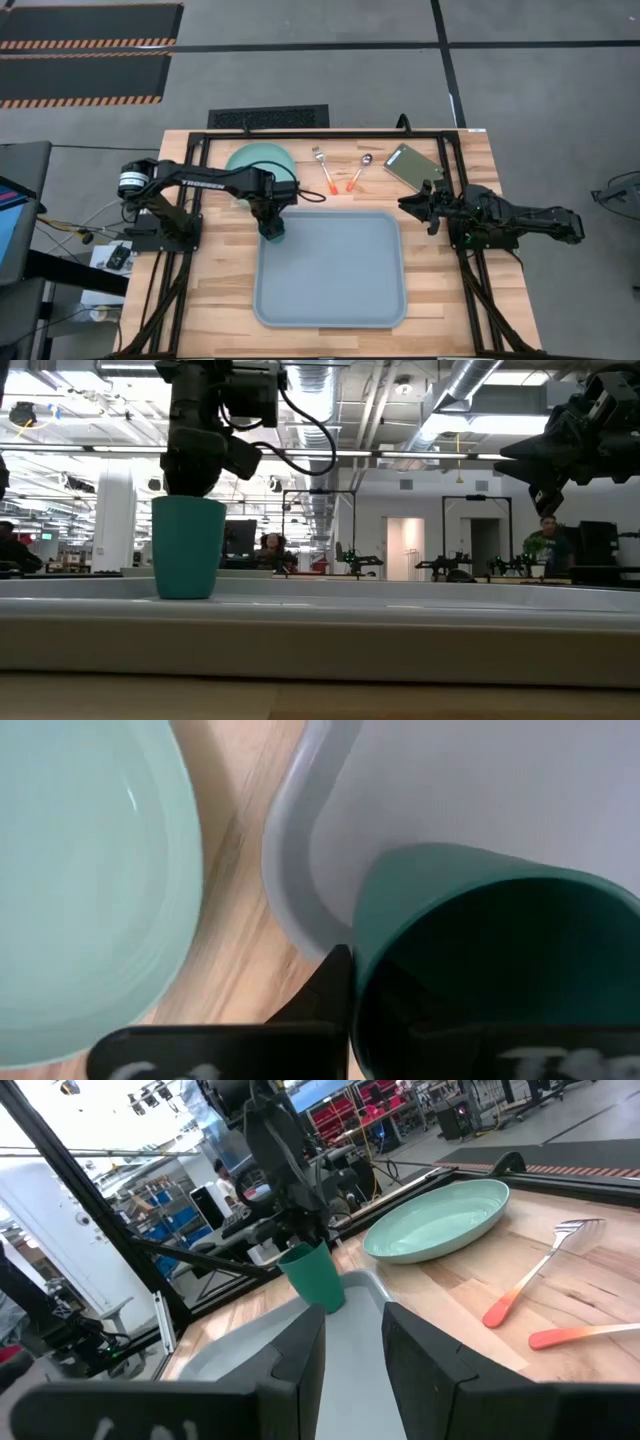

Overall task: Pick and place plate/cup/fork/spoon on tray
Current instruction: Put the green cup on the gray tray

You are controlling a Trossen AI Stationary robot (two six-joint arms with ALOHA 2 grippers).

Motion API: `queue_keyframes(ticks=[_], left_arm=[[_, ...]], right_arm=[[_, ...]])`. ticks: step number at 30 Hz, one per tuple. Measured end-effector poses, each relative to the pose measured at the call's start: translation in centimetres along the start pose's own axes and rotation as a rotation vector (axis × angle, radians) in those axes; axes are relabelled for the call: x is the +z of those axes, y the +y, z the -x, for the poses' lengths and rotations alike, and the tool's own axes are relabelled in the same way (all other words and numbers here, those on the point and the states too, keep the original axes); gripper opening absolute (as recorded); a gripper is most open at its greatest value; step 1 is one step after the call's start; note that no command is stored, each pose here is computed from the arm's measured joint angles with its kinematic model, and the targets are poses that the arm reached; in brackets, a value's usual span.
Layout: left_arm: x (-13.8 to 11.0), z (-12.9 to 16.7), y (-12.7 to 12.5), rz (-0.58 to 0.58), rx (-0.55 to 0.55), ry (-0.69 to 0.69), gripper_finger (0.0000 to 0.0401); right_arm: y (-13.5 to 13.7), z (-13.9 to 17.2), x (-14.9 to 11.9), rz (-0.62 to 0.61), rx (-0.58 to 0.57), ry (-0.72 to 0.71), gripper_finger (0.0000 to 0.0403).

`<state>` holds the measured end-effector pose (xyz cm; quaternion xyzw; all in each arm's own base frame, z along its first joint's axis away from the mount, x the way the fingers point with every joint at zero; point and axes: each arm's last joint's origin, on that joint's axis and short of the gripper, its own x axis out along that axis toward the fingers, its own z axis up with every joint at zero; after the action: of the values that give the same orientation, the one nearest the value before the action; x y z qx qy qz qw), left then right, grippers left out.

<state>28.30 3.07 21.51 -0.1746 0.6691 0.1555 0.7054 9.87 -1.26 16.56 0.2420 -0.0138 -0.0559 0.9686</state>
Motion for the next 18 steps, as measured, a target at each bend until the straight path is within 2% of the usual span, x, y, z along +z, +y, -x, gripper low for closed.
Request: queue_keyframes(ticks=[6, 18], left_arm=[[0.68, 0.86, 0.24, 0.001, -0.001, -0.031, 0.0], [0.63, 0.75, 0.23, -0.028, 0.0, -0.03, 0.0]], right_arm=[[0.0, 0.0, 0.0, 0.0, 0.0, 0.0, 0.0129], [0.01, 0.0, 0.01, 0.0, 0.001, 0.0, 0.0129]])
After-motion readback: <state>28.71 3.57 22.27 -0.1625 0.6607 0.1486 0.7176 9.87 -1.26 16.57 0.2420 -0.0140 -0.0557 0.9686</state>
